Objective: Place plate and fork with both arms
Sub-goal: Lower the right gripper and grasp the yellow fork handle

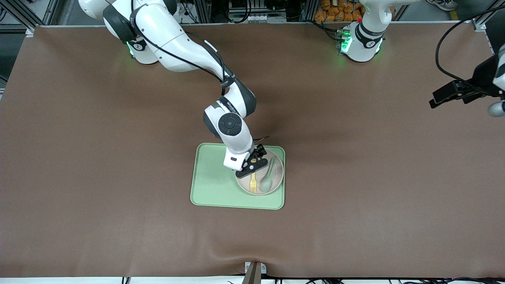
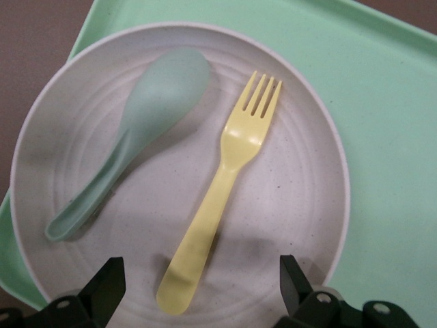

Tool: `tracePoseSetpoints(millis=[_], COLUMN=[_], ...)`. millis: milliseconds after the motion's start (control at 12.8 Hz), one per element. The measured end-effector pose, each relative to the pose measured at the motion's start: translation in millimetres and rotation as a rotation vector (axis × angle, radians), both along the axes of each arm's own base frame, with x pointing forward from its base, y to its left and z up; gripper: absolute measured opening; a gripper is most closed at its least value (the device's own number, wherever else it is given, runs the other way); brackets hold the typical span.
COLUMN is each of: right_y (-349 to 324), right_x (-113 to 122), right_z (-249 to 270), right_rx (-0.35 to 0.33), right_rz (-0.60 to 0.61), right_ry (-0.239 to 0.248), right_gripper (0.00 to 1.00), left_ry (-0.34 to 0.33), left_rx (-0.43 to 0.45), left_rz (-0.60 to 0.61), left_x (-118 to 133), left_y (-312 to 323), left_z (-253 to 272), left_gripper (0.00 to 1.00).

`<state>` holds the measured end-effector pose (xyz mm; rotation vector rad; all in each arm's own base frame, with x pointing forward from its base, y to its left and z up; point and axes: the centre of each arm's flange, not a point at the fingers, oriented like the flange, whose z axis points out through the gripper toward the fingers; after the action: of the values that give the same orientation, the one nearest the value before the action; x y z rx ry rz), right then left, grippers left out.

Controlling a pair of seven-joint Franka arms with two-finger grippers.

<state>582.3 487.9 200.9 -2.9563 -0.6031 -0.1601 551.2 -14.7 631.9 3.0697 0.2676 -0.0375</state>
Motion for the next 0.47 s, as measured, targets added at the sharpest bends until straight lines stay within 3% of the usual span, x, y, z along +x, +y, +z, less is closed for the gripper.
tracePoseSetpoints(millis=[470], right_y=[10.0], right_x=[-7.7], right_z=[-10.9], right_rx=[0.010], right_rz=[-0.024], right_ry=[-0.004], right_gripper=[1.00], left_ry=[-0.014], left_rx=[0.068], left_rz=[-0.011], left_x=[-0.4], left_y=[0.1], left_z=[4.7], left_gripper=[1.00])
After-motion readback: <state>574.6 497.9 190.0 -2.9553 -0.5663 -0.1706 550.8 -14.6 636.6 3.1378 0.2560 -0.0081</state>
